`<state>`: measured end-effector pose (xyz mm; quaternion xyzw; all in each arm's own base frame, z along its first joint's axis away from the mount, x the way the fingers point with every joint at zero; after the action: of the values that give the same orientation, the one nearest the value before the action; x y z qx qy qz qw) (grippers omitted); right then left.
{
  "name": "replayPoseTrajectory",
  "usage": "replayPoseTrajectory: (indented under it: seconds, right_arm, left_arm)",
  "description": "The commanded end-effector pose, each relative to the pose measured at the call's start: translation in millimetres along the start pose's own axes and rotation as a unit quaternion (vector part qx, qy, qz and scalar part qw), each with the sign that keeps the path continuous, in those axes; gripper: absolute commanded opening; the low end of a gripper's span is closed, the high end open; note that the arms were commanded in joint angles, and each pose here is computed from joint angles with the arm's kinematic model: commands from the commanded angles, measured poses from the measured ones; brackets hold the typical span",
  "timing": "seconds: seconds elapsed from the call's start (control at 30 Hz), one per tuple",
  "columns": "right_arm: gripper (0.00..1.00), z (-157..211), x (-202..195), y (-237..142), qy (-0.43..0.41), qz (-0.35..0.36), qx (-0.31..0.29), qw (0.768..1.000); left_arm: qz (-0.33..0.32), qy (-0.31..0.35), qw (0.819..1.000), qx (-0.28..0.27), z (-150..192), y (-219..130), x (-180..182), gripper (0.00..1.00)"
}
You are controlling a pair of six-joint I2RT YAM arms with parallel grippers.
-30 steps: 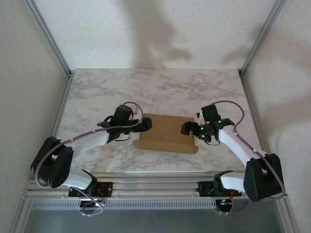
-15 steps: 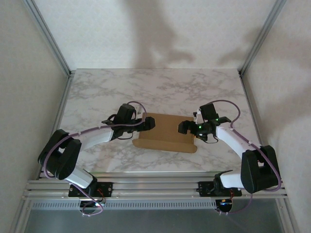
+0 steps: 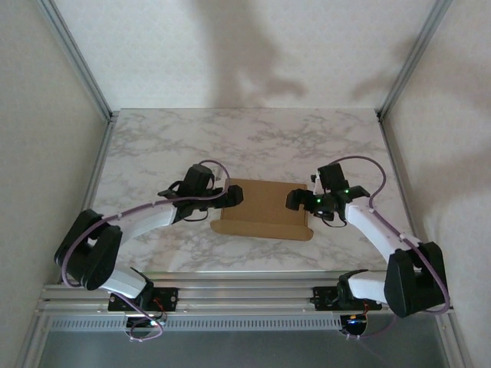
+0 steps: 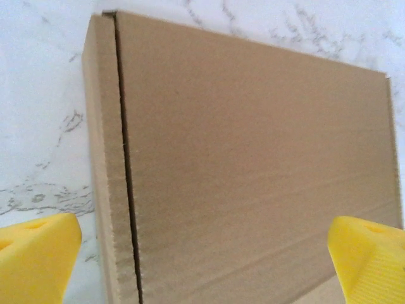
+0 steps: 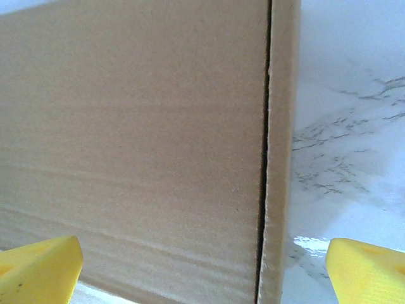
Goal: Fold the paper box
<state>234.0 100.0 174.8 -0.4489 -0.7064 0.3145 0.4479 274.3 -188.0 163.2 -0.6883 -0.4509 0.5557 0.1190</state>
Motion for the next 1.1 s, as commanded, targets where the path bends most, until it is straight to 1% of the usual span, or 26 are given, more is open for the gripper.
replayPoseTrajectory:
  seconds: [0.0, 0.13, 0.27, 0.4, 0.7, 0.87, 1.07]
  right_arm:
    - [0.99, -6.6, 9.3, -15.8, -0.011, -0.030, -0.026, 0.999]
    - [0.99, -12.7, 14.9, -16.7, -0.010, -0.083, -0.039, 0.996]
    - [0.99, -18.5, 14.7, -15.4, -0.004, -0.123, -0.049, 0.991]
    - [0.99, -21.2, 12.7, -13.6, 0.001, -0.170, -0.053, 0.984]
    - [0.99, -12.6, -9.6, 14.9, 0.057, -0.155, -0.006, 0.986]
    - [0.99, -2.3, -18.7, 30.8, 0.080, -0.138, 0.021, 0.987]
    - [0.99, 4.7, -23.6, 38.9, 0.091, -0.128, 0.040, 0.987]
  left_arm:
    - [0.046, 0.028, 0.998, -0.013, -10.1, -16.4, -19.3, 0.99]
    - [0.072, 0.045, 0.996, -0.006, -23.2, -12.3, -29.0, 0.99]
    - [0.102, 0.037, 0.994, 0.000, -41.1, 1.3, -26.6, 0.99]
    - [0.128, 0.043, 0.991, 0.022, -51.1, 17.1, -27.6, 0.99]
    - [0.112, 0.044, 0.991, 0.052, -55.9, 44.1, -22.6, 0.99]
    - [0.086, 0.034, 0.994, 0.063, -47.7, 54.2, -7.3, 0.99]
    - [0.070, 0.017, 0.994, 0.081, -35.8, 65.4, 9.2, 0.99]
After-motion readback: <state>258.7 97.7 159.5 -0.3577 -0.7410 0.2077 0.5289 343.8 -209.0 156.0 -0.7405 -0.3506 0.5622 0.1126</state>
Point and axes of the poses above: each hand's point on the last joint's axis, 136 mm out from that joint toward the fingers, its own y axis out along the fingers, its own x axis along the line the jaws close on, z = x × y, the point moved 9 cm from there along -y, back along the fingers, and after that the axes turned 12 degrees about -y, right-handed, at the moved point
